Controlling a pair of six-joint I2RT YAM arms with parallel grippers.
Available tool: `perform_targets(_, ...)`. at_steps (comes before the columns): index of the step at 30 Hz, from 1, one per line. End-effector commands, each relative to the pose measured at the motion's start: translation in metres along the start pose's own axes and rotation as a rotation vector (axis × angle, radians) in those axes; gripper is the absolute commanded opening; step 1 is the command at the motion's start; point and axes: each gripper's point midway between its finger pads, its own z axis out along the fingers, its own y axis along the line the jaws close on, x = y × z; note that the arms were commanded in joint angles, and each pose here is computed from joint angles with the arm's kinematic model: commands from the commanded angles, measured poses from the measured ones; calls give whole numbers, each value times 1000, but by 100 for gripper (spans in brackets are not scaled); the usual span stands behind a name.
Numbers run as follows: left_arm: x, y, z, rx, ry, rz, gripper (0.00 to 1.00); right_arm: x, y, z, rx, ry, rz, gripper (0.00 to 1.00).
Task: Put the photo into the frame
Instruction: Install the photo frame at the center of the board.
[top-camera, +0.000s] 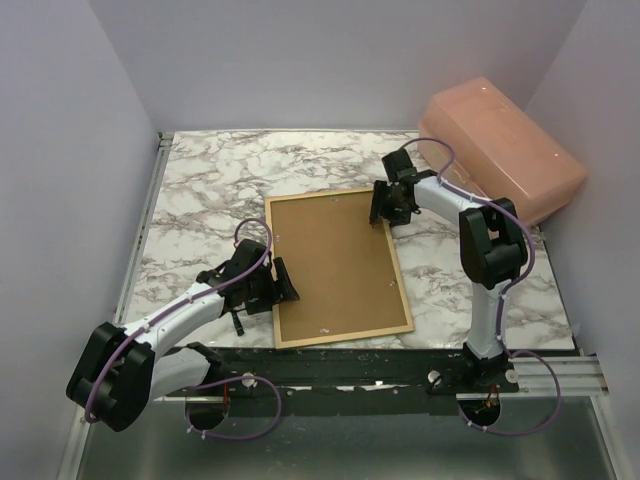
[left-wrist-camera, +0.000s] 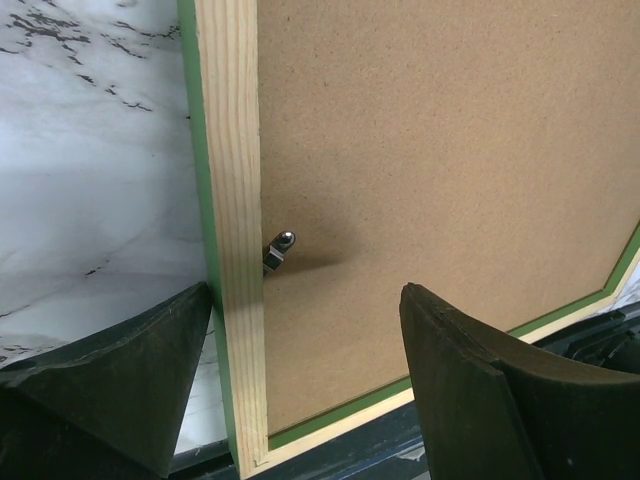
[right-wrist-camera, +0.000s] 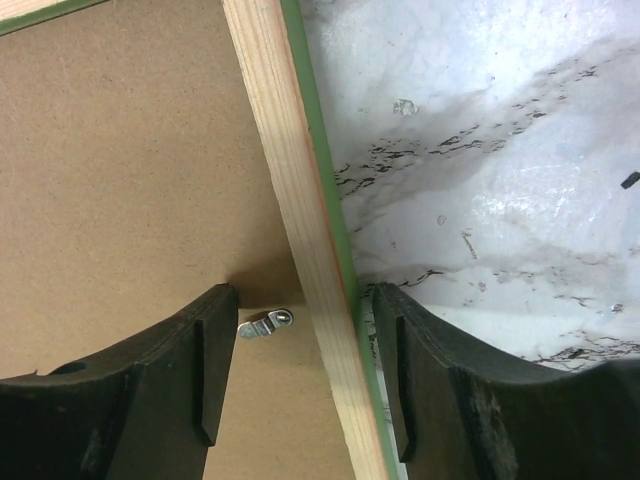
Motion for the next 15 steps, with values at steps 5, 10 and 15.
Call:
perform_targets(5,20,27,9,-75,64,-7,78,76,-58,10,210,198,-65,52)
perform_targets(10,22,28,10,-79,67,-7,78,74,-56,0,196,194,-71,46)
perform_targets(15,22,28,10,-78,67,-11,78,71,-50,-7,170,191,-78,35)
